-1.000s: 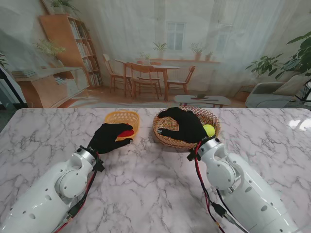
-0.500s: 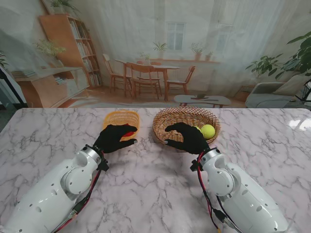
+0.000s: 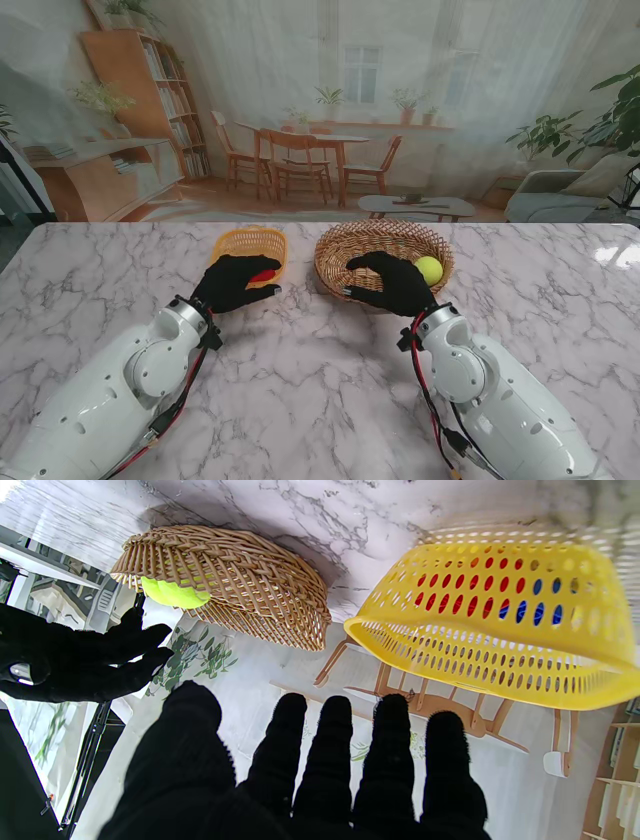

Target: Sort the blocks and the balls into two baskets

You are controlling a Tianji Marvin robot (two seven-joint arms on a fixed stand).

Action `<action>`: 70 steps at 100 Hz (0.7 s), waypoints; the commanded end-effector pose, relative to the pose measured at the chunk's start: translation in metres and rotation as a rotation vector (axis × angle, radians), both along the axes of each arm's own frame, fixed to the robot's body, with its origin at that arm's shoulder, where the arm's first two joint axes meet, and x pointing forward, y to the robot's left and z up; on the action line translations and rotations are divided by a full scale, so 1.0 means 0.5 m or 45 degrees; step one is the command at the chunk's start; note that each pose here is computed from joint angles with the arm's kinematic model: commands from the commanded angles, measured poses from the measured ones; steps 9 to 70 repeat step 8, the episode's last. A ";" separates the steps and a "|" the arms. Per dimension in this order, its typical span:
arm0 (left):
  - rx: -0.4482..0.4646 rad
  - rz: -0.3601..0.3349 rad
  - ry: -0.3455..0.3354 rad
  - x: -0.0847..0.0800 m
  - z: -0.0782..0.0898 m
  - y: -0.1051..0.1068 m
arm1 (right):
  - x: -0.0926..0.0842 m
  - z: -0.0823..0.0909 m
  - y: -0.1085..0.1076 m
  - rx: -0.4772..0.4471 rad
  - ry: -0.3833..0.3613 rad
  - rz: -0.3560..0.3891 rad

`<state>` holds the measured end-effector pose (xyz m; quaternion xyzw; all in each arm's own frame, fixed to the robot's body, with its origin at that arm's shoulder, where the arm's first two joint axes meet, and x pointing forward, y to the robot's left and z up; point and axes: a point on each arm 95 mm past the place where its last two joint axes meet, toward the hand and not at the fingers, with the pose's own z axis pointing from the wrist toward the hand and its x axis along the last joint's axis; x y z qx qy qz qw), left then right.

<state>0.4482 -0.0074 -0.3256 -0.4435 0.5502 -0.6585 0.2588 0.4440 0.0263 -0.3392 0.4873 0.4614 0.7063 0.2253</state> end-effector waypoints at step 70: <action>0.011 -0.032 0.008 -0.013 0.000 -0.008 | -0.020 -0.008 0.003 -0.023 0.002 0.013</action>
